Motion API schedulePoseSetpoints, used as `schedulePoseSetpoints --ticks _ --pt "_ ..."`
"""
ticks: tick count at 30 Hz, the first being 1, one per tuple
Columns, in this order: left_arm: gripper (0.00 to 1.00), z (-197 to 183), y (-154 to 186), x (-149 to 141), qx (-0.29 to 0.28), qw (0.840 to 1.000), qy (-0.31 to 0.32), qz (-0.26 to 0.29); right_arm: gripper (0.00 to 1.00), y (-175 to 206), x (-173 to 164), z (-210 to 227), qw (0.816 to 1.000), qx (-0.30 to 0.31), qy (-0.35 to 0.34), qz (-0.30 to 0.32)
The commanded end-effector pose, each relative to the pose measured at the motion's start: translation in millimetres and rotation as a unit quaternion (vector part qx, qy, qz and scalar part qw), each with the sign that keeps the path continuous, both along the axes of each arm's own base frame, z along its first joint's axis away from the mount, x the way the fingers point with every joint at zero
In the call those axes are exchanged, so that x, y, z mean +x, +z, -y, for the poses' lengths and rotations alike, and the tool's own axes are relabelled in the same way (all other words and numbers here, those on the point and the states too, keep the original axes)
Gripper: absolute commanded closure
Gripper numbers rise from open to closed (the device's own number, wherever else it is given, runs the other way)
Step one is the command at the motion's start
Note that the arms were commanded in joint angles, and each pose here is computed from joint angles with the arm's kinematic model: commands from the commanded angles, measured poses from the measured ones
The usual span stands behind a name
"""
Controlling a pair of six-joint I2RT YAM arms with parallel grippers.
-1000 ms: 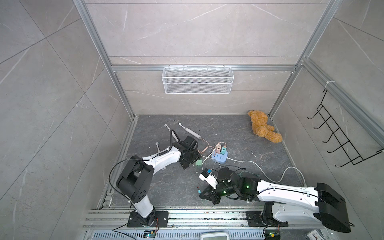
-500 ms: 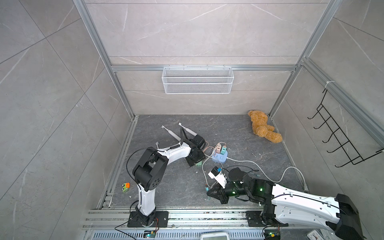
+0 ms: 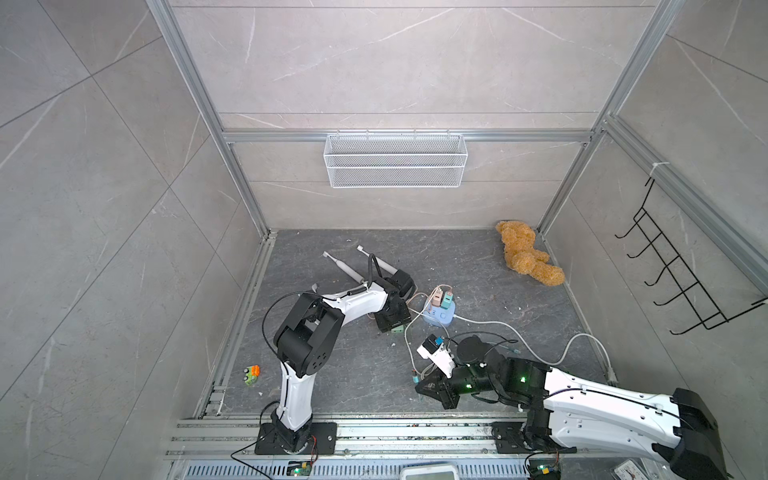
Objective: Charge the electric toothbrush
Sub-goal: Pick up the plug from the center of the board.
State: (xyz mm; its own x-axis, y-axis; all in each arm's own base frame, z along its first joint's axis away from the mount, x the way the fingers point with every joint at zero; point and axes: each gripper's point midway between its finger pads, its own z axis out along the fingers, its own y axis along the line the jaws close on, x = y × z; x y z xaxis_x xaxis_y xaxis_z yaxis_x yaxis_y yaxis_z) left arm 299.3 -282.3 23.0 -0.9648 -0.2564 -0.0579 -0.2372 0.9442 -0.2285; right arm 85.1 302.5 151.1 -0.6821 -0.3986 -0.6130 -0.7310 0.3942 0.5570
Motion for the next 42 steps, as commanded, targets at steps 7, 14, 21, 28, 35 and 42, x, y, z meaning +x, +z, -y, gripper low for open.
schedulePoseSetpoints --ticks 7,14,21,28,35,42 --pt "0.55 -27 2 -29 0.026 1.000 0.004 -0.007 1.00 -13 -5 -7 1.000 -0.001 0.026 -0.017" --pt "0.66 -47 11 -44 0.029 0.999 0.019 0.001 1.00 -40 -11 -14 0.996 -0.042 0.054 -0.049" --pt "1.00 -66 34 -53 0.029 0.998 0.041 0.031 1.00 -68 -8 -29 0.993 -0.069 0.070 -0.064" --pt "1.00 -90 45 -62 0.037 0.995 0.076 0.059 1.00 -100 29 -35 0.986 -0.164 0.008 -0.034" --pt "1.00 -106 50 -67 0.038 0.990 0.112 0.073 0.99 -122 34 -33 0.975 -0.219 -0.004 -0.042" --pt "1.00 -115 51 -68 0.021 0.987 0.141 0.078 0.85 -128 31 -31 0.971 -0.238 0.000 -0.027"
